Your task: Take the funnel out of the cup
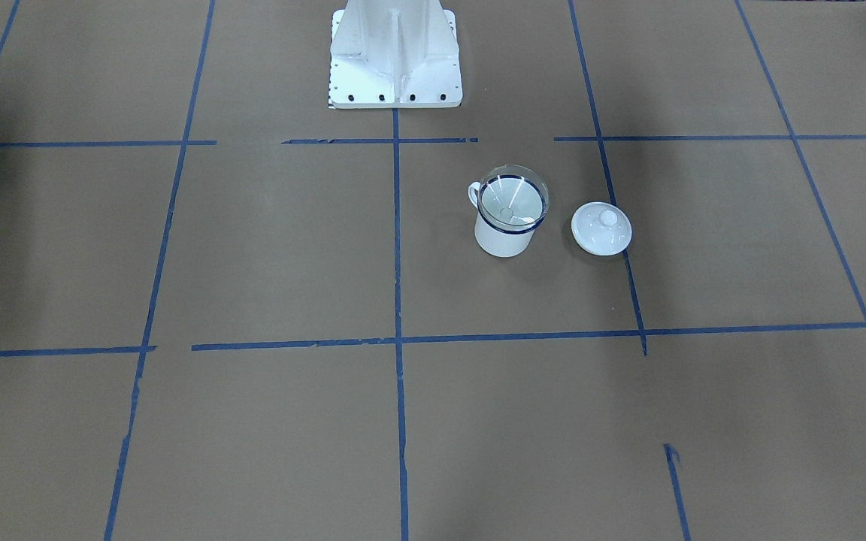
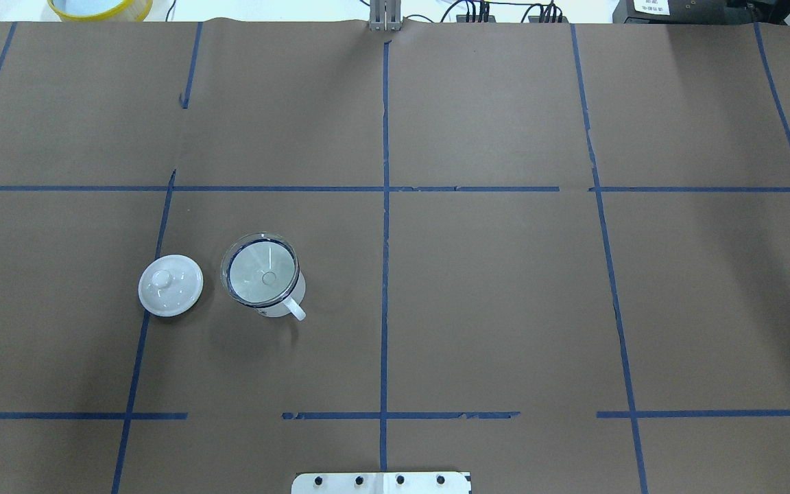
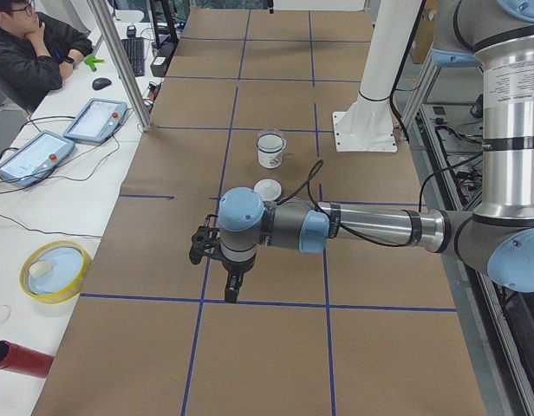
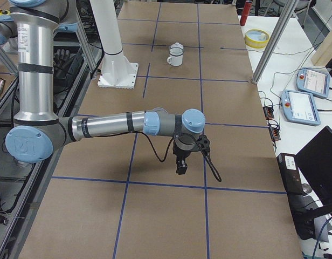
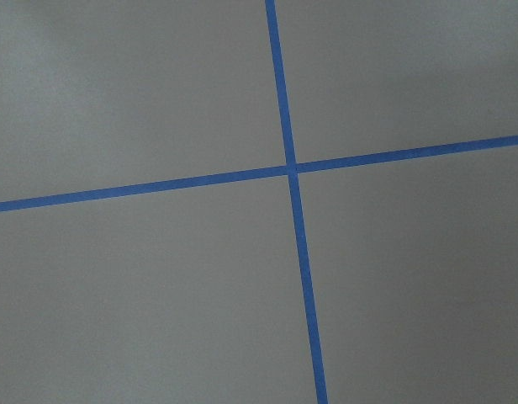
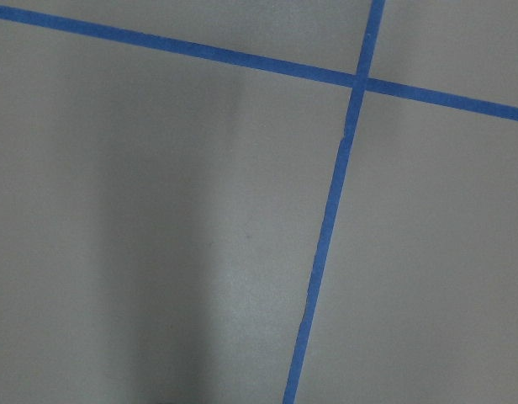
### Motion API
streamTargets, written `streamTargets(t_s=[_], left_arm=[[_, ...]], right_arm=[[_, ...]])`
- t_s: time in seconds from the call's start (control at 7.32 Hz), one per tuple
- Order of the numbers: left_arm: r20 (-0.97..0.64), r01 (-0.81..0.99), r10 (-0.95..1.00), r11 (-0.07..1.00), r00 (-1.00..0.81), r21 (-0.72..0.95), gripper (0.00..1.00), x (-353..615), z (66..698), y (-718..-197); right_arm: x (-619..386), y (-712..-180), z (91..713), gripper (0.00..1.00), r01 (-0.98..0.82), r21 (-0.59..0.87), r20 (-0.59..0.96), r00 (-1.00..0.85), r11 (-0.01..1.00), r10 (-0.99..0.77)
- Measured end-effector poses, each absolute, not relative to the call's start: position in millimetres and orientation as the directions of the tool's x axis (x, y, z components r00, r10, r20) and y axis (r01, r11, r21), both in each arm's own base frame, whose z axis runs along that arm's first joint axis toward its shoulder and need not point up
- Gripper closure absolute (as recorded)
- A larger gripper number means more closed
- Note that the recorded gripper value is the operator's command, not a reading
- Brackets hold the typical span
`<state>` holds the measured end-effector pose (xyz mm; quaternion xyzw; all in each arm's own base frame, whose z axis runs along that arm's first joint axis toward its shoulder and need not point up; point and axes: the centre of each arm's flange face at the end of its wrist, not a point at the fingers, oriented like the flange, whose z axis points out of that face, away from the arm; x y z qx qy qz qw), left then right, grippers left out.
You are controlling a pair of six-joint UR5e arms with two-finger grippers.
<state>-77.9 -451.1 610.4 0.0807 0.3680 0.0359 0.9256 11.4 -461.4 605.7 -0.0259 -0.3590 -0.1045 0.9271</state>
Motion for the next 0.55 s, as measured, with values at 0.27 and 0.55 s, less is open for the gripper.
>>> streamTargets(t_s=[0.27, 0.55], left_arm=[[-0.675, -0.007, 0.124, 0.985, 0.727, 0.173, 0.00, -78.0, 611.0, -450.3], [-0.671, -0.006, 0.141, 0.980, 0.727, 0.199, 0.00, -77.4, 597.7, -454.0]], right_arm=[[11.4, -461.4, 605.7, 0.00, 0.212, 0.026, 0.671, 0.721, 0.977, -0.174], [11.4, -461.4, 605.7, 0.00, 0.212, 0.027, 0.671, 0.721, 0.977, -0.175]])
